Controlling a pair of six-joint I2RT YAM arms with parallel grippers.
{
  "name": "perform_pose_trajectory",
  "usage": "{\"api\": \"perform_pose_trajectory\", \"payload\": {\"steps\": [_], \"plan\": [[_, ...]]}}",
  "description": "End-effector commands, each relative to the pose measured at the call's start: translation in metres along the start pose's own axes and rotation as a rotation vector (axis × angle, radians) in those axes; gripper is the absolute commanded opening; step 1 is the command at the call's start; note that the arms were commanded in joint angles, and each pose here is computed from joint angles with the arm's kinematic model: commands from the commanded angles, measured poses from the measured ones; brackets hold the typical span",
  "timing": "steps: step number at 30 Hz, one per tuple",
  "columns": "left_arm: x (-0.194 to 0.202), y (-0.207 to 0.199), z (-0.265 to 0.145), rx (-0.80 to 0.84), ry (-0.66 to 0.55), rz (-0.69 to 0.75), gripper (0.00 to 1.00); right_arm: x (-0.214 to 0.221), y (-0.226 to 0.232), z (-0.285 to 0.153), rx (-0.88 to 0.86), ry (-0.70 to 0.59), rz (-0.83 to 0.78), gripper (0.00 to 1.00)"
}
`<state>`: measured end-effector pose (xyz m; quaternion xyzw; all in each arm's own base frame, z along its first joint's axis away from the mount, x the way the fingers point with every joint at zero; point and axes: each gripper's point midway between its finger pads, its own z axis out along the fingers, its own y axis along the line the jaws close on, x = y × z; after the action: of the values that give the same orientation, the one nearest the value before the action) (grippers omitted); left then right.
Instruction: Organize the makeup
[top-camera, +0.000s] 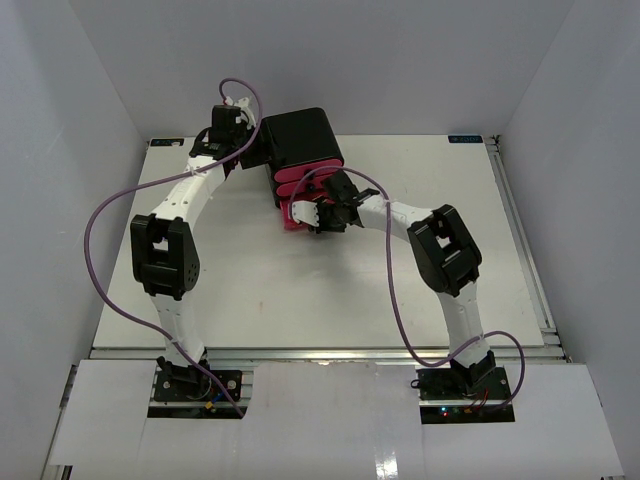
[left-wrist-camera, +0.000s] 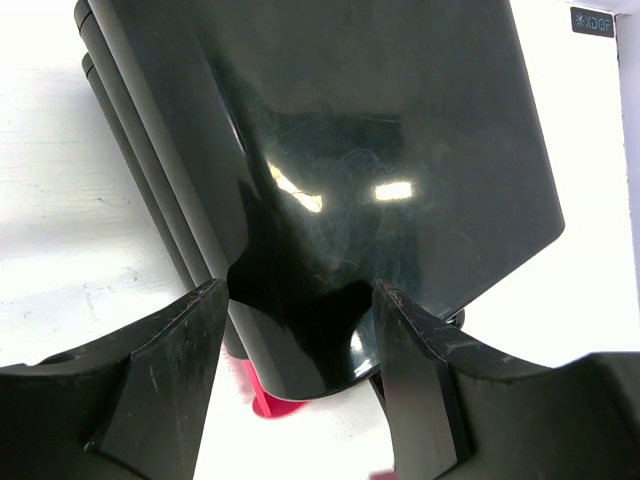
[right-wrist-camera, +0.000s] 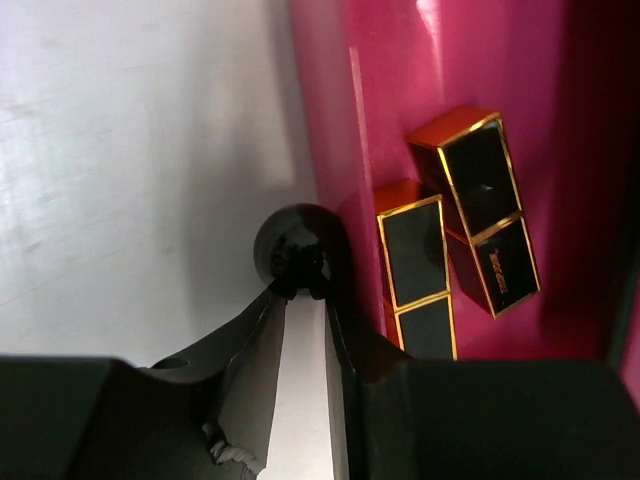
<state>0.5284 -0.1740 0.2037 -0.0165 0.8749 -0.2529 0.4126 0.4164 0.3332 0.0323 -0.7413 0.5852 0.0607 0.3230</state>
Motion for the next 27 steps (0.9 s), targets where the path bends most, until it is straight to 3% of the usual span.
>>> {"api": "perform_pose_trajectory", "payload": {"steps": [1,5,17,22,24,27], "plan": [[0.024,-0.001,0.003,0.025,0.068,-0.015,0.70,-0.006,-0.061,0.002,0.268,0.013,0.018,0.37],[0.030,0.000,0.001,0.023,0.079,-0.018,0.70,-0.008,-0.076,0.008,0.326,0.014,0.005,0.50],[0.021,-0.002,-0.005,0.012,0.053,-0.025,0.70,-0.016,-0.079,-0.006,0.337,-0.016,0.028,0.73],[-0.008,-0.001,-0.021,-0.034,-0.036,-0.030,0.74,-0.030,-0.047,-0.049,0.246,-0.072,0.095,0.85],[-0.031,-0.003,-0.034,-0.063,-0.105,-0.017,0.79,-0.042,-0.032,-0.074,0.187,-0.142,0.138,0.90],[-0.072,-0.010,-0.063,-0.101,-0.247,0.011,0.85,-0.048,-0.021,-0.122,0.143,-0.209,0.250,0.90]]}}
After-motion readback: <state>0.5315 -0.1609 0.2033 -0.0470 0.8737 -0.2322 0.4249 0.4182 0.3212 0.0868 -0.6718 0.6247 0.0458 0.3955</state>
